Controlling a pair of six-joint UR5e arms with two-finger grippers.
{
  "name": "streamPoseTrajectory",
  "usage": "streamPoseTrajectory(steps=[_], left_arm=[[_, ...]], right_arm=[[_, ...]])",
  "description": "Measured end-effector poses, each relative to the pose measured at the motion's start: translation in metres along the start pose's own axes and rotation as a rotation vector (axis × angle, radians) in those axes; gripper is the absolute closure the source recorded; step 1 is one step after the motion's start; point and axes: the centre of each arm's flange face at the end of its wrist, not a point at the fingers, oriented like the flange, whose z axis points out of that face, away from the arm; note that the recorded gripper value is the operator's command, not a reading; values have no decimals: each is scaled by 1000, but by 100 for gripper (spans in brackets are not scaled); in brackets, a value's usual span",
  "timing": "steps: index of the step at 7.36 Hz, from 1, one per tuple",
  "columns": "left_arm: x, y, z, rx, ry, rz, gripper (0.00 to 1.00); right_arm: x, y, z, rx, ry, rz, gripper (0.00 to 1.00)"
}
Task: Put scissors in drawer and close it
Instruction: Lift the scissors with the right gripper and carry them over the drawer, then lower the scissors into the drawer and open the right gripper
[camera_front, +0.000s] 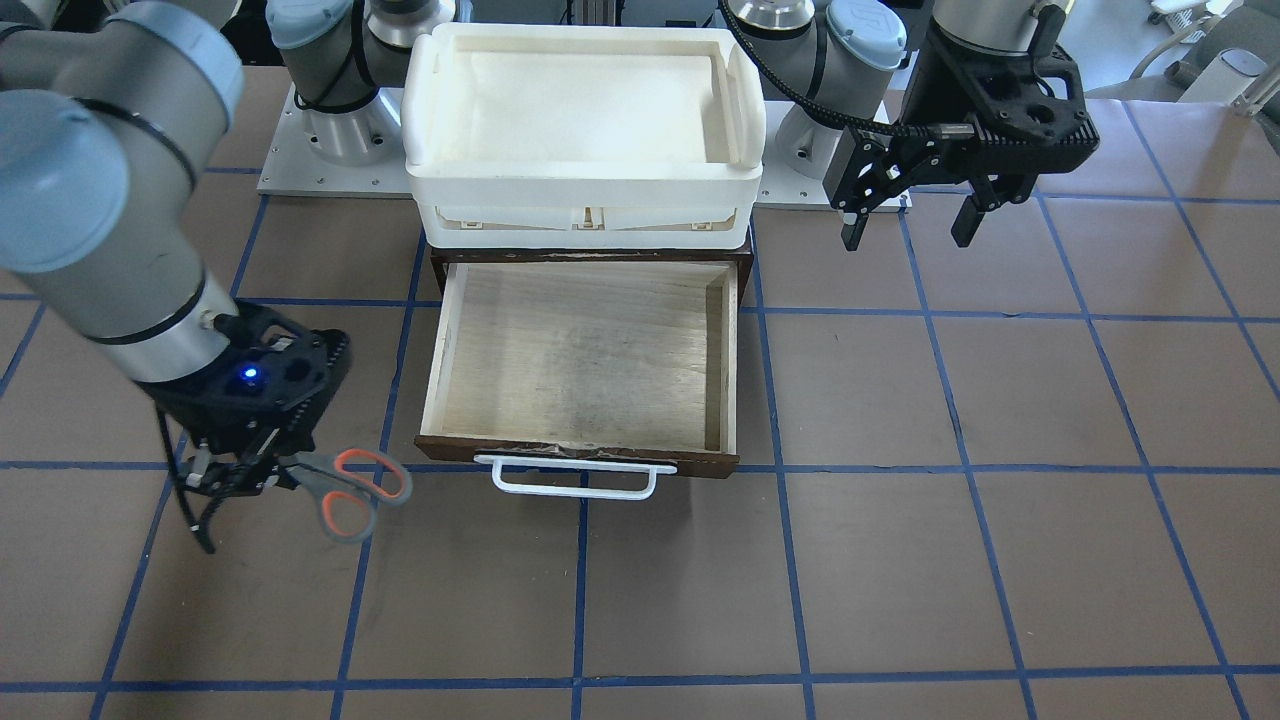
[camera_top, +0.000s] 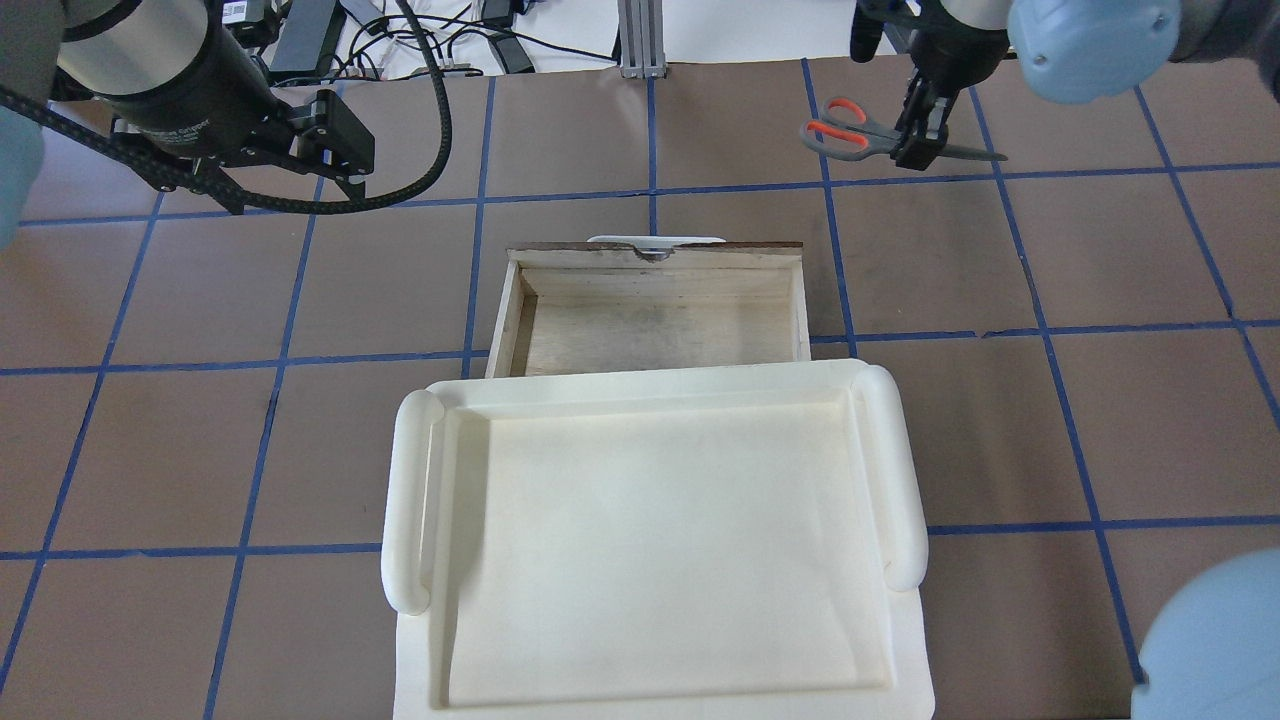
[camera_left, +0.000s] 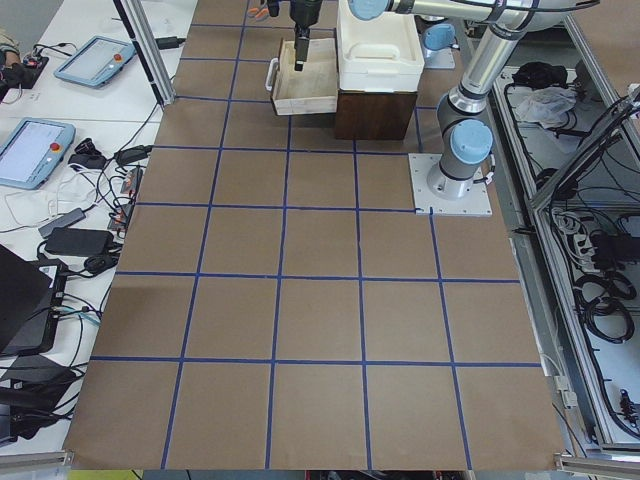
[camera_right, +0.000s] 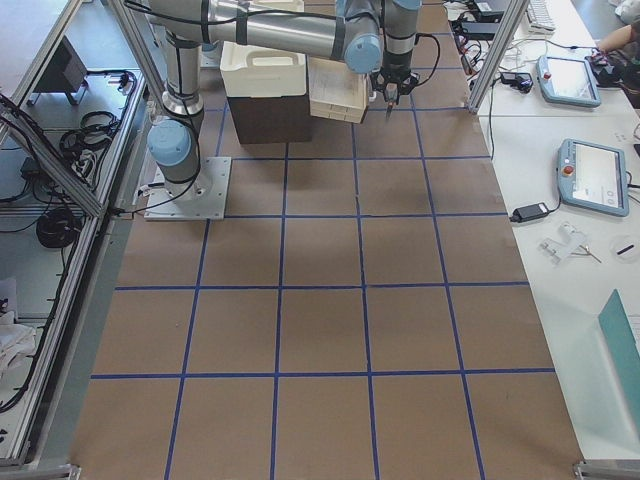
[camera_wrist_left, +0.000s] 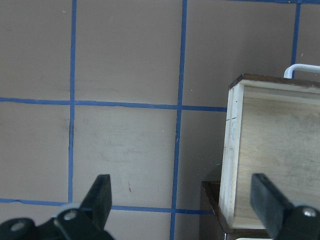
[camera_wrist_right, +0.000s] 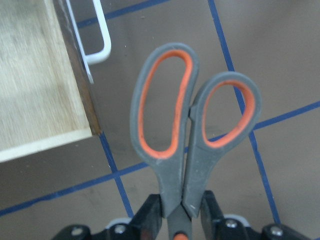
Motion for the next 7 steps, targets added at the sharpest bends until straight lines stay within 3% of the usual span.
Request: streamPoseTrajectory(steps=[1, 3, 7], left_arm=[[0, 0, 0, 0, 0, 0, 0], [0, 0, -1, 2, 0, -1, 0], [0, 0, -1, 2, 0, -1, 0]], right_arm=[[-25, -33, 0, 6, -7, 30, 100], [-74, -90, 4, 11, -16, -17, 100], [-120, -135, 27, 14, -49, -192, 100]])
